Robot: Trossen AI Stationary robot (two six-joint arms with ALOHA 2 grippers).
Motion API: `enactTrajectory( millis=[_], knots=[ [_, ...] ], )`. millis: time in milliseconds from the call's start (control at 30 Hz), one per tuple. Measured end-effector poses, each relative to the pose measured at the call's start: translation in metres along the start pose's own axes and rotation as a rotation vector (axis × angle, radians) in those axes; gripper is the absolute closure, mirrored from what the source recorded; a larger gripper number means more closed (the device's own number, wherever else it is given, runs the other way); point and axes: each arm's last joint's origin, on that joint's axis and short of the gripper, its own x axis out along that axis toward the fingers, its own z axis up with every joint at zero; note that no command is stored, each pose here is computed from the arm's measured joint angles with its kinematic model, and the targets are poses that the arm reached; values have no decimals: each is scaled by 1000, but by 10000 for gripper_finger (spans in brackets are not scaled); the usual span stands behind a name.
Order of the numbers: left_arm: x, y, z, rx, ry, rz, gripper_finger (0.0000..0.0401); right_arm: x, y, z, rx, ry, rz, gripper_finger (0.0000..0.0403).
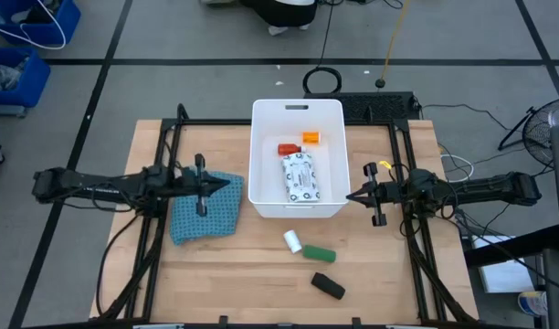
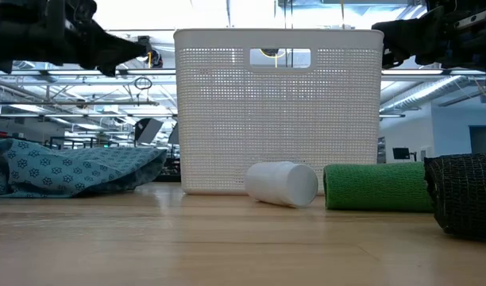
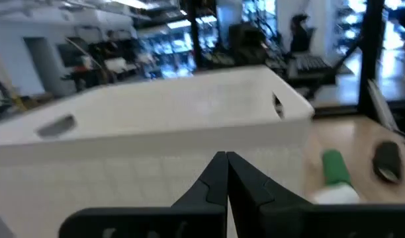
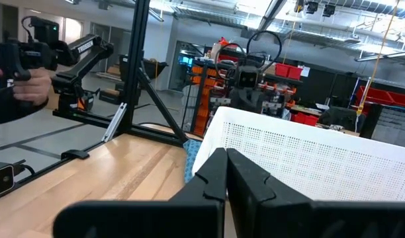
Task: Pick & place medical supplies in basket/bin
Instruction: Put the green bandage into the white bin
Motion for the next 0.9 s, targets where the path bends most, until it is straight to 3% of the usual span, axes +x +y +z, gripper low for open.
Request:
enactTrajectory(
  millis=[233, 600, 900],
  knots=[
    [-1, -2, -7, 38, 53, -49, 399, 0, 0, 0, -4, 0, -1, 403],
    [0, -1, -5, 47, 36, -11, 392, 0, 0, 1, -10, -14, -4, 403],
    [0, 0, -3, 19, 15, 19, 391, 1, -2, 24, -8, -170, -5, 403]
  ],
)
